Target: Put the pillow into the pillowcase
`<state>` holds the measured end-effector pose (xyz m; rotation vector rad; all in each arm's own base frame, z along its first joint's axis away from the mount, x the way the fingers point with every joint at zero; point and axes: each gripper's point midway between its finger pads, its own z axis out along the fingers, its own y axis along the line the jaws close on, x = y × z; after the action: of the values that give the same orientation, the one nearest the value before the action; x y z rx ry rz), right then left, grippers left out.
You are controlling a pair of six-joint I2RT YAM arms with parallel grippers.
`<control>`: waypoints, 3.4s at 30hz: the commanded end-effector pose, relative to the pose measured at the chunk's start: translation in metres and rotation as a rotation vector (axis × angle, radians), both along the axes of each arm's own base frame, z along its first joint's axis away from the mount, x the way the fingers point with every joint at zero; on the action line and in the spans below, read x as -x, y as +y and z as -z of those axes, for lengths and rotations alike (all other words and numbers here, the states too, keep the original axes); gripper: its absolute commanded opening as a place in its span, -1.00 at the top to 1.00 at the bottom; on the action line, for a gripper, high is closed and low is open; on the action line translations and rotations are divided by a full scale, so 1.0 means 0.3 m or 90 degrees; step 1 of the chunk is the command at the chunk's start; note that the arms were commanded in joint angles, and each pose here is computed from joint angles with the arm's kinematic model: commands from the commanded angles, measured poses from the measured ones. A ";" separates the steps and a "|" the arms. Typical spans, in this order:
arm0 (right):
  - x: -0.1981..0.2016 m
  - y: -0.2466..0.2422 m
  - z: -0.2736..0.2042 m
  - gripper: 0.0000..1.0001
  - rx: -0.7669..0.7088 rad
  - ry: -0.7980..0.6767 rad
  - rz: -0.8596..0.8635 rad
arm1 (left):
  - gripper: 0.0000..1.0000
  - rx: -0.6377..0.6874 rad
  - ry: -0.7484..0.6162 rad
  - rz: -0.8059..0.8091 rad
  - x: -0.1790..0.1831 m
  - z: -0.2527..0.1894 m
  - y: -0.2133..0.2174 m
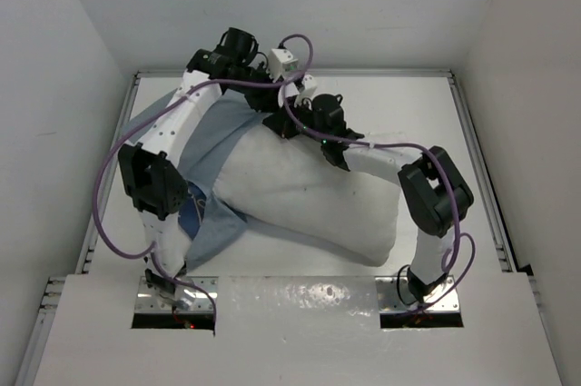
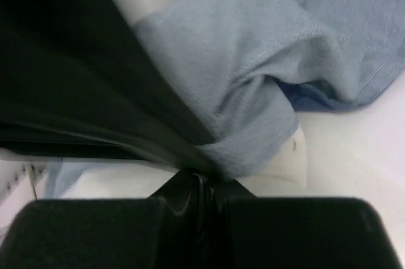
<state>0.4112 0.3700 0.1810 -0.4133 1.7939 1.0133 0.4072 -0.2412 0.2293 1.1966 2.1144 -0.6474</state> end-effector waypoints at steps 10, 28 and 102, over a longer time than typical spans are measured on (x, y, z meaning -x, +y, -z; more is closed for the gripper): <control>-0.282 -0.633 -0.024 1.00 -0.223 0.055 0.695 | 1.00 0.102 -0.009 0.152 0.252 -0.131 -0.128; -0.120 -0.511 -0.271 -0.04 0.255 -0.183 0.256 | -0.18 0.094 -0.180 -0.236 -0.155 -0.374 0.273; -0.005 0.095 -0.295 1.00 -0.029 -0.152 0.244 | -0.27 0.197 -0.058 0.186 0.496 -0.205 0.140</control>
<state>0.4261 0.4025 0.2245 -0.0814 1.6962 0.6511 0.2858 -0.1995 0.2682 1.2043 1.8126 -1.0254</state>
